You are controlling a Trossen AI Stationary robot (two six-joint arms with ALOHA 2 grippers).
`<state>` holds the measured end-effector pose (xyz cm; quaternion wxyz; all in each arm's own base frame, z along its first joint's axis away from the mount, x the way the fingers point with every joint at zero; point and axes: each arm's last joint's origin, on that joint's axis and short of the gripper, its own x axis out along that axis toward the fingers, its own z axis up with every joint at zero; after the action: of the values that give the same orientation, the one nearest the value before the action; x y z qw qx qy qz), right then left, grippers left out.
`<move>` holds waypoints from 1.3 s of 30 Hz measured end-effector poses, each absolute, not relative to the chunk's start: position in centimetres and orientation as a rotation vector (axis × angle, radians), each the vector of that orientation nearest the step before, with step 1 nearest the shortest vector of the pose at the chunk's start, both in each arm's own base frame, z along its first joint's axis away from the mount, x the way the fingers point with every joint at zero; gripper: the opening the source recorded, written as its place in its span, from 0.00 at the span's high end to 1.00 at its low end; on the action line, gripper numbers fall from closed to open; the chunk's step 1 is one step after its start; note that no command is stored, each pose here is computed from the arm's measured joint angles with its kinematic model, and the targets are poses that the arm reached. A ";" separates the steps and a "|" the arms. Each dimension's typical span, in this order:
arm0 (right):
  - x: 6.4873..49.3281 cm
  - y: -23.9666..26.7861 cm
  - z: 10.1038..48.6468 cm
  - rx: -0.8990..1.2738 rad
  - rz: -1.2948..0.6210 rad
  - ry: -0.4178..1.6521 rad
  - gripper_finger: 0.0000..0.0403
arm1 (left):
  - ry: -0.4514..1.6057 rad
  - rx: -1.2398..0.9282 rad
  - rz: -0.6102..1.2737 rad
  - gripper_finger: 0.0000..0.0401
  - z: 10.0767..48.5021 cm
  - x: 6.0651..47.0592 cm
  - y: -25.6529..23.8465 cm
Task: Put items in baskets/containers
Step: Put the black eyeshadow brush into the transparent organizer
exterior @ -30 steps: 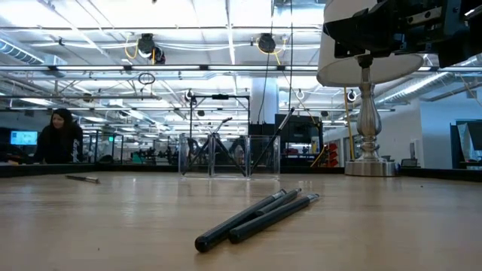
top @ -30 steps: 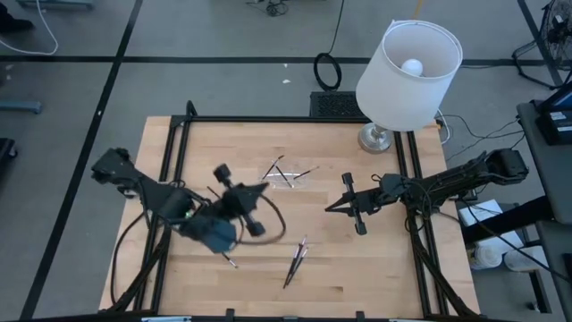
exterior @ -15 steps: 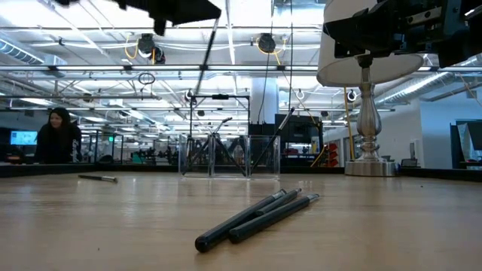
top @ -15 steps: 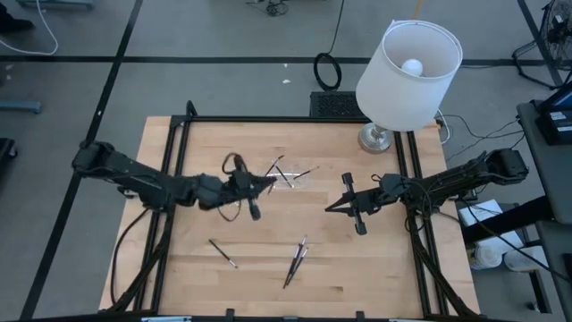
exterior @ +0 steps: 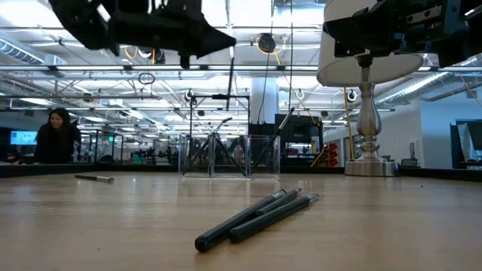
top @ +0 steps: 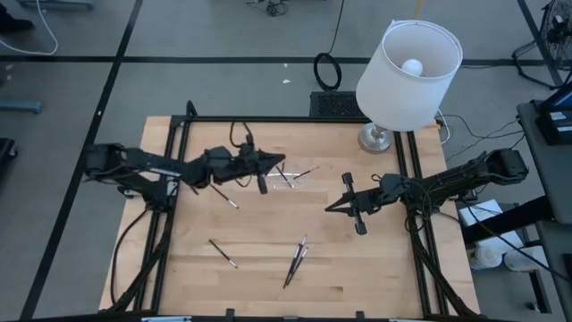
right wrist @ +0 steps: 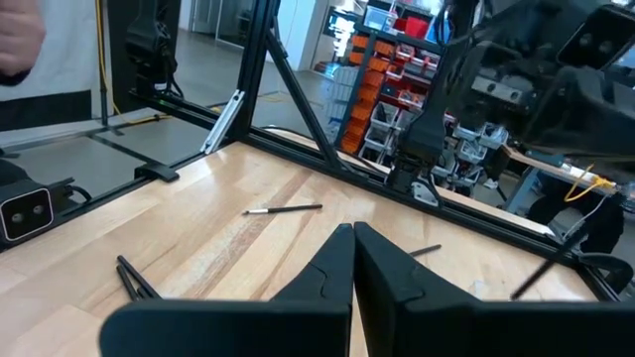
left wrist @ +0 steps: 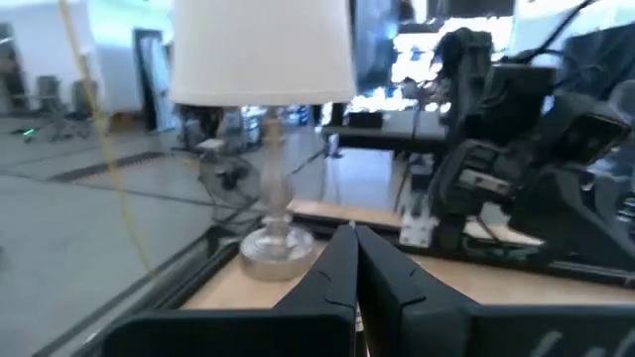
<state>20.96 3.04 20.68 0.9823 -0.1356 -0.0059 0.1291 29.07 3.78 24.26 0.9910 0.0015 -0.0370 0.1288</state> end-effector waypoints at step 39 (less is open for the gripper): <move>20.9 3.0 20.5 -0.227 0.264 0.009 1.00 | 0.102 -0.090 0.422 1.00 14.1 32.7 5.3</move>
<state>20.92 3.04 20.48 0.9848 -0.1131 0.0045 0.1314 32.67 5.27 14.12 0.9755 -0.0447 0.0504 0.2094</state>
